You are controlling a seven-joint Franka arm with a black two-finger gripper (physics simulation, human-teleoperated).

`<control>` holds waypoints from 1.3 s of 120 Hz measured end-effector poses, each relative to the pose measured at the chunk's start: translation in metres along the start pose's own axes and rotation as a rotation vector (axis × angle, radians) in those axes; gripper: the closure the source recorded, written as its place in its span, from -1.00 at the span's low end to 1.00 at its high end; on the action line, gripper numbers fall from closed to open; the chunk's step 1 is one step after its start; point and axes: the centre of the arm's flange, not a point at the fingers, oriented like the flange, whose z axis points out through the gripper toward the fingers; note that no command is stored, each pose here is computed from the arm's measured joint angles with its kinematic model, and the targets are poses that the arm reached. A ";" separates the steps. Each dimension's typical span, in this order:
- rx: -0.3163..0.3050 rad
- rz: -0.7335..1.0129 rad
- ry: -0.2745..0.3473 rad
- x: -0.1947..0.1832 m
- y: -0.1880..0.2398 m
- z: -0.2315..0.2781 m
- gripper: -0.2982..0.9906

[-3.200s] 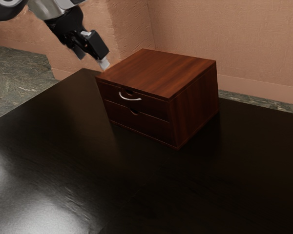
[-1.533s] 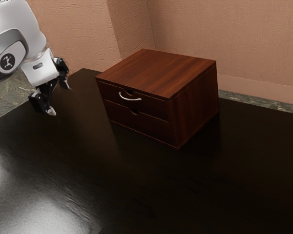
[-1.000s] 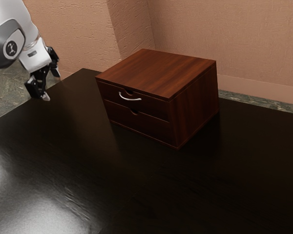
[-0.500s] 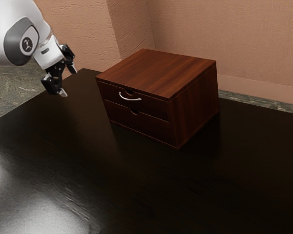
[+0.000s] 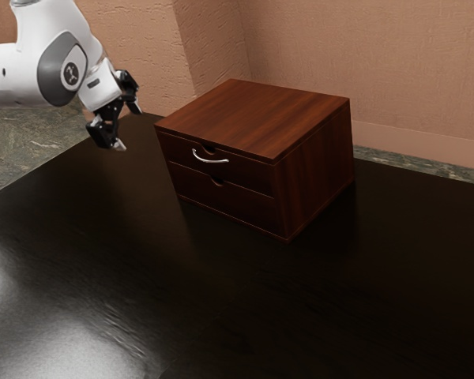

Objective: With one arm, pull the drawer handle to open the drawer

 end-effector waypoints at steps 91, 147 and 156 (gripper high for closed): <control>0.042 0.137 0.020 0.024 -0.004 0.018 0.07; 0.047 0.215 0.045 0.061 -0.008 0.039 0.00; 0.046 0.226 0.049 0.067 -0.008 0.040 0.00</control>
